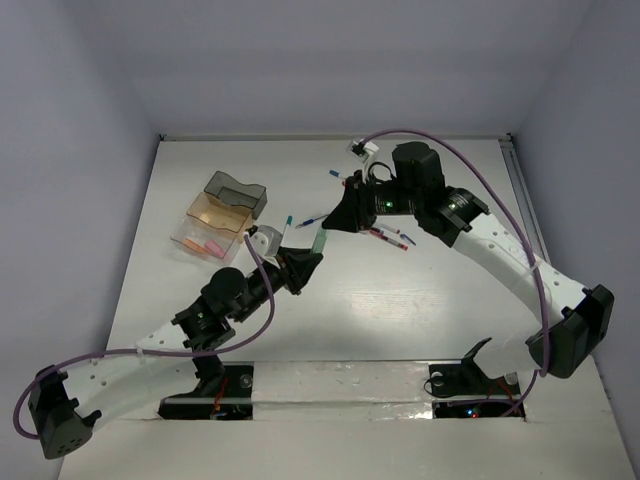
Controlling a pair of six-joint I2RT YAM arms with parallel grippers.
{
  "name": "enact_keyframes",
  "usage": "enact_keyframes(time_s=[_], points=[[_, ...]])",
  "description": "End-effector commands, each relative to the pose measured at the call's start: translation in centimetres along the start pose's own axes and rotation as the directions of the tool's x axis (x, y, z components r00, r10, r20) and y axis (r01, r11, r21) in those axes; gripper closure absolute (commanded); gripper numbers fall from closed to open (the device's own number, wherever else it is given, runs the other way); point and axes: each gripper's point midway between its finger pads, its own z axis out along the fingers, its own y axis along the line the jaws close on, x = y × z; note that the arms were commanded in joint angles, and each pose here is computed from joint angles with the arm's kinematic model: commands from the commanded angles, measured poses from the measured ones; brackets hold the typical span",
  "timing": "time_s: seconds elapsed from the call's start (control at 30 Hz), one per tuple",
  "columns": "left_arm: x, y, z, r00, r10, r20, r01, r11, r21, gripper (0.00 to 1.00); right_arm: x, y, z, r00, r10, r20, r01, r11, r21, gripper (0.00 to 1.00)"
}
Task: Sort the stationery into containers
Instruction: Close the pen cap on the pen.
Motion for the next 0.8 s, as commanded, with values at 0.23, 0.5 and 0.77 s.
enact_keyframes(time_s=[0.23, 0.5, 0.77], points=[[-11.2, -2.8, 0.4, 0.95, -0.054, 0.307, 0.042, 0.998, 0.045, 1.0, 8.5, -1.1, 1.6, 0.989, 0.085, -0.12, -0.083, 0.996, 0.017, 1.0], [-13.2, -2.5, 0.9, 0.93, -0.072, 0.36, 0.073, 0.997, 0.012, 1.0, 14.8, 0.1, 2.6, 0.969, 0.131, -0.207, -0.135, 0.991, -0.006, 1.0], [-15.8, -3.0, 1.6, 0.916, -0.058, 0.397, 0.064, 0.998, -0.003, 1.0, 20.5, -0.7, 3.5, 0.946, 0.197, -0.257, -0.202, 0.979, 0.01, 1.0]])
